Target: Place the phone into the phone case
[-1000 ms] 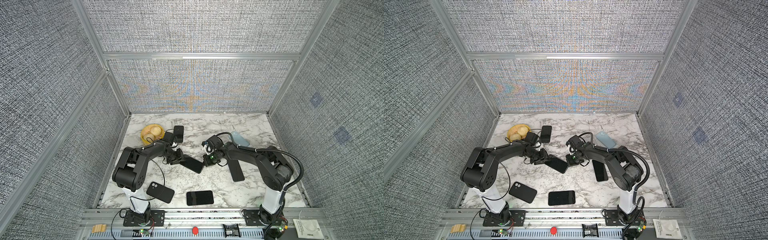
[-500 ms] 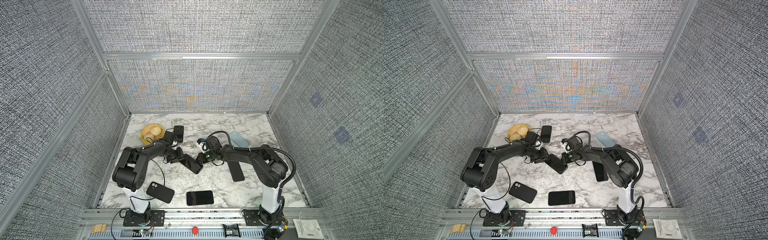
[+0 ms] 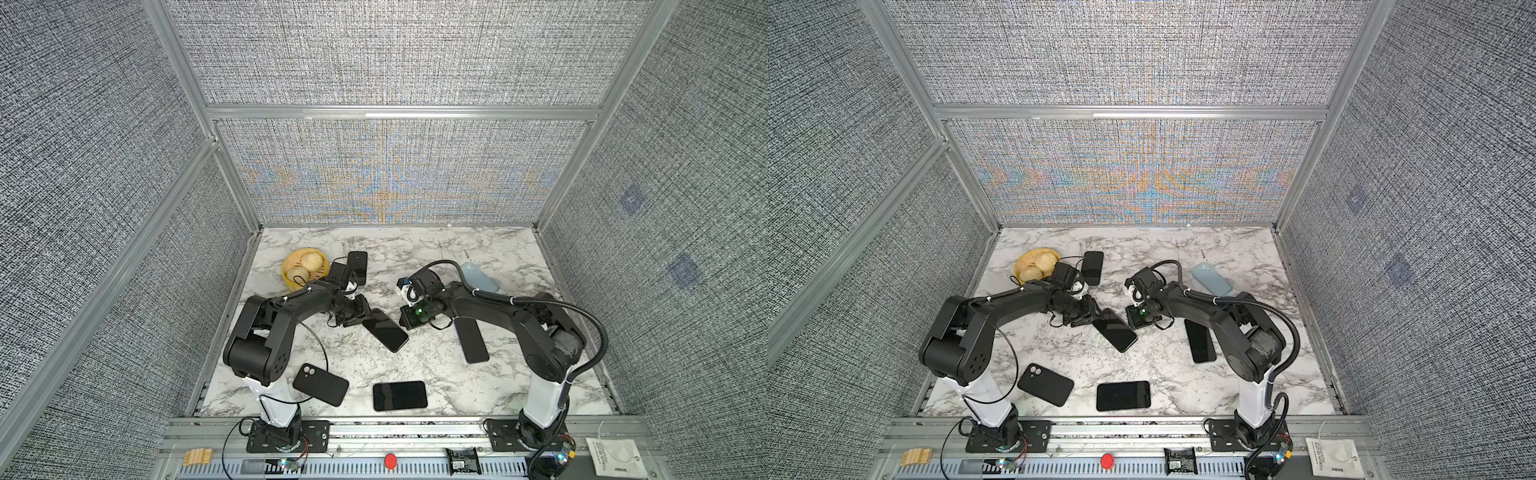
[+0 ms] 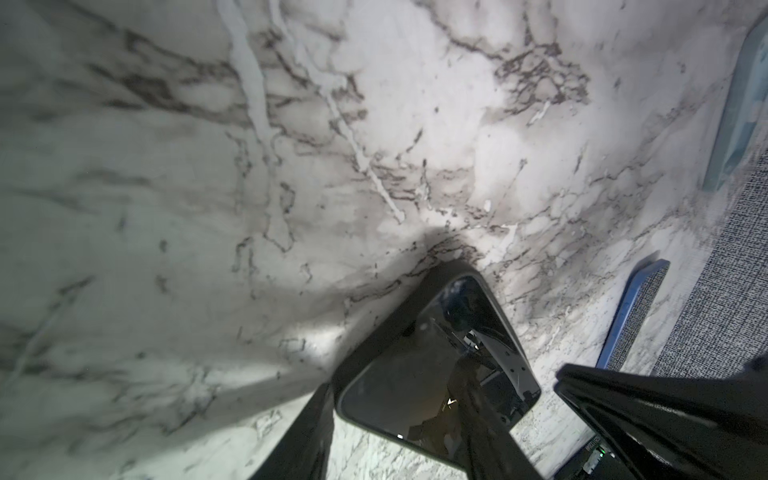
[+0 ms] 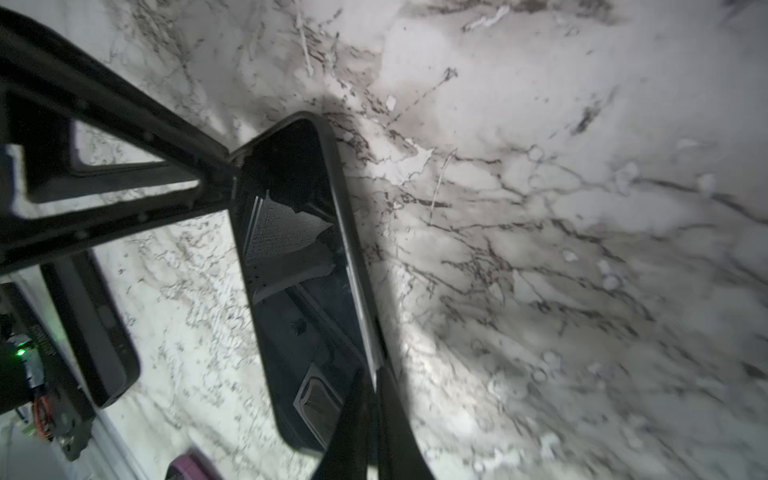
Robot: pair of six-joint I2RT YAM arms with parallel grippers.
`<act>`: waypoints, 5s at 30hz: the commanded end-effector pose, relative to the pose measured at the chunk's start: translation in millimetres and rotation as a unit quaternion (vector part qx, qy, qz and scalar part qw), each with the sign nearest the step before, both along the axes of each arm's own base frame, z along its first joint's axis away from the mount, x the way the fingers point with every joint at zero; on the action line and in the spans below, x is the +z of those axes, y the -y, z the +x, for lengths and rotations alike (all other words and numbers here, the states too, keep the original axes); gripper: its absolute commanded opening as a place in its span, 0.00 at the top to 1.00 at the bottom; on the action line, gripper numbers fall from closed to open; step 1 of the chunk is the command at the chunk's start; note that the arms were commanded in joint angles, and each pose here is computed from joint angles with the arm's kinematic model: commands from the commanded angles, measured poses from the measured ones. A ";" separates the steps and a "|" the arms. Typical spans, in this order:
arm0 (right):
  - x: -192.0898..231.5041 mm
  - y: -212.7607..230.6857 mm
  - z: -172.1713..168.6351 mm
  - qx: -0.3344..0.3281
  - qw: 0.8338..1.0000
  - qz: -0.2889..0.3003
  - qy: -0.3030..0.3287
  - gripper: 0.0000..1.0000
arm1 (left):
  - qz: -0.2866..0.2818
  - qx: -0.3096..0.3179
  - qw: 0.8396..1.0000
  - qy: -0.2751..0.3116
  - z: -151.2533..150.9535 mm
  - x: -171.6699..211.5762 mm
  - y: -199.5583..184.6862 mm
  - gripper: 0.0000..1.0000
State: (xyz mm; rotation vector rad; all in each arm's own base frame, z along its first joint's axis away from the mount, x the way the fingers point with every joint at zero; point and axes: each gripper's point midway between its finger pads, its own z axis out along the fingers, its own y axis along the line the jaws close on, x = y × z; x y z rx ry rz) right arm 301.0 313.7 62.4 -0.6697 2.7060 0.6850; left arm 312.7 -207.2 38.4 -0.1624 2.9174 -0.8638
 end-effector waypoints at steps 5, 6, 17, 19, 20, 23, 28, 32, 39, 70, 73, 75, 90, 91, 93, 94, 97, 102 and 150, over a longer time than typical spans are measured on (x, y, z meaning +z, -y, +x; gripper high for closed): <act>12.1 22.5 -21.4 0.012 0.999 -0.036 -0.013 0.85 | 0.000 -0.002 1.000 -0.006 -10.6 10.3 -3.7 0.42; 11.7 23.8 -24.5 0.012 0.999 -0.036 -0.015 0.84 | -0.010 -0.005 1.000 -0.011 -16.1 11.9 -1.4 0.41; -6.4 17.5 -37.1 0.016 0.999 -0.031 -0.039 0.81 | -0.071 -0.016 0.997 -0.036 -40.4 3.9 24.4 0.42; -12.3 17.0 -38.7 0.016 0.998 -0.033 -0.045 0.81 | -0.072 -0.020 0.997 -0.036 -41.2 4.8 26.7 0.42; -14.3 16.8 -39.1 0.016 0.998 -0.033 -0.048 0.80 | -0.074 -0.022 0.996 -0.038 -42.5 4.3 27.8 0.42; -20.8 17.8 -40.6 0.015 0.998 -0.037 -0.053 0.80 | -0.082 -0.031 0.995 -0.048 -49.9 0.6 33.6 0.43; -27.5 15.4 -40.0 0.016 0.997 -0.035 -0.060 0.79 | -0.085 -0.037 0.993 -0.069 -64.4 -9.0 38.8 0.44; -30.5 13.2 -38.8 0.017 0.997 -0.034 -0.062 0.79 | -0.084 -0.039 0.993 -0.070 -68.8 -9.9 40.2 0.44; -32.4 10.8 -37.1 0.020 0.997 -0.034 -0.063 0.79 | -0.084 -0.047 0.993 -0.071 -70.1 -12.6 48.0 0.44; -43.3 9.3 -50.1 0.020 0.995 -0.031 -0.091 0.90 | -0.082 -0.040 0.993 -0.081 -72.1 -29.8 54.2 0.49; -19.8 14.6 -41.2 0.007 0.998 -0.036 -0.059 0.79 | -0.067 -0.030 0.994 -0.076 -73.7 -28.1 45.3 0.49; -9.9 14.8 -36.3 -0.002 0.998 -0.032 -0.047 0.71 | -0.056 -0.017 0.996 -0.072 -73.9 -27.6 35.7 0.49; -8.6 -28.2 -5.6 -0.044 0.995 -0.067 0.052 0.15 | 0.061 0.084 0.994 -0.020 -60.1 4.1 -54.7 0.24; -12.0 -30.8 -3.3 -0.044 0.995 -0.074 0.053 0.10 | 0.065 0.089 0.994 -0.016 -58.9 7.3 -59.3 0.22; -14.2 -35.5 2.3 -0.044 0.994 -0.083 0.059 0.07 | 0.066 0.093 0.993 -0.010 -57.3 12.0 -64.4 0.20; -14.8 -36.3 5.3 -0.044 0.993 -0.088 0.060 0.05 | 0.066 0.094 0.993 -0.010 -56.9 13.1 -66.0 0.20; -17.7 -39.5 9.6 -0.045 0.992 -0.097 0.059 0.04 | 0.065 0.091 0.994 -0.010 -56.3 12.9 -67.7 0.20; -29.8 -40.3 14.7 -0.065 0.987 -0.142 0.042 0.02 | 0.059 0.087 0.994 -0.015 -56.3 7.9 -66.7 0.19; -8.5 -45.2 196.1 -0.204 0.972 -0.015 0.115 0.36 | 0.029 0.083 0.996 -0.027 -39.3 0.4 -51.8 0.20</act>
